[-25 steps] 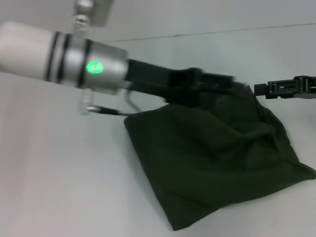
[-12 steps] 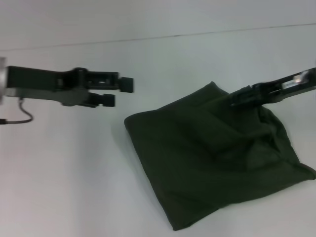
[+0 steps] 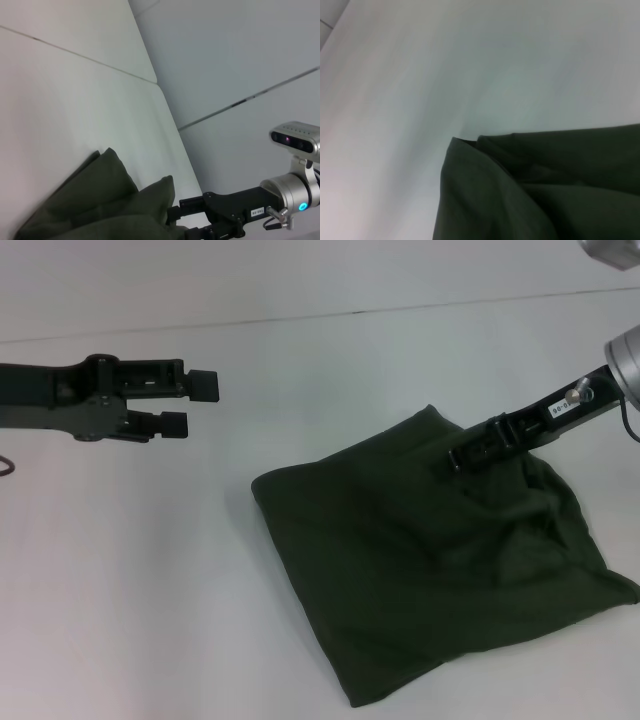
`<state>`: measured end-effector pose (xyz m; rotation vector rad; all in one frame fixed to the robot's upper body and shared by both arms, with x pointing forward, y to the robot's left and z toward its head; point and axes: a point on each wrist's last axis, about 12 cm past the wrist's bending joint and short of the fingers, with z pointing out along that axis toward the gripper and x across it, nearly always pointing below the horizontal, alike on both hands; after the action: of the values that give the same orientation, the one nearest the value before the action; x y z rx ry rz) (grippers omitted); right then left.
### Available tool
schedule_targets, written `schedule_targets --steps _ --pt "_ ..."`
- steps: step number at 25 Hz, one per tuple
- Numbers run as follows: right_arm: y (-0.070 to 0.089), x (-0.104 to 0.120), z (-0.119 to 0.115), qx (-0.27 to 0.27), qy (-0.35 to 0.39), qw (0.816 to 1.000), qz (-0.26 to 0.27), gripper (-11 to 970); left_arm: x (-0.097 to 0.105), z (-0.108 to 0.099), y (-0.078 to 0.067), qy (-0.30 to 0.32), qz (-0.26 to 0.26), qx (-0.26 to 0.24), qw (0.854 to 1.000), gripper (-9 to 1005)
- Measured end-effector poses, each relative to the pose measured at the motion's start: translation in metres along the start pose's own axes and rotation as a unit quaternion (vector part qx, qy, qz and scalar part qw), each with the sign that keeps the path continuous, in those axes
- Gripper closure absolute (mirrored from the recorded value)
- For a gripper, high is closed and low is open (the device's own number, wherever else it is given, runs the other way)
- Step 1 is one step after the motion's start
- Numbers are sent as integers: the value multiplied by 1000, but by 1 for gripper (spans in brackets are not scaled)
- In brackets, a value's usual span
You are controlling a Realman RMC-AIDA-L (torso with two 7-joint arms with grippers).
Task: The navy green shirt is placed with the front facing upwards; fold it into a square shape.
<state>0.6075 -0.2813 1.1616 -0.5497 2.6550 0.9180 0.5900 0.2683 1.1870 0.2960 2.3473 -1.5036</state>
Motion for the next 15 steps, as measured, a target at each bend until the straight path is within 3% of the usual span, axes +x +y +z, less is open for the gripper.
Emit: schedule_targets --steps 15 --pt "1 6 19 -8 4 1000 2 225 3 2 3 -1 -3 -1 1000 30"
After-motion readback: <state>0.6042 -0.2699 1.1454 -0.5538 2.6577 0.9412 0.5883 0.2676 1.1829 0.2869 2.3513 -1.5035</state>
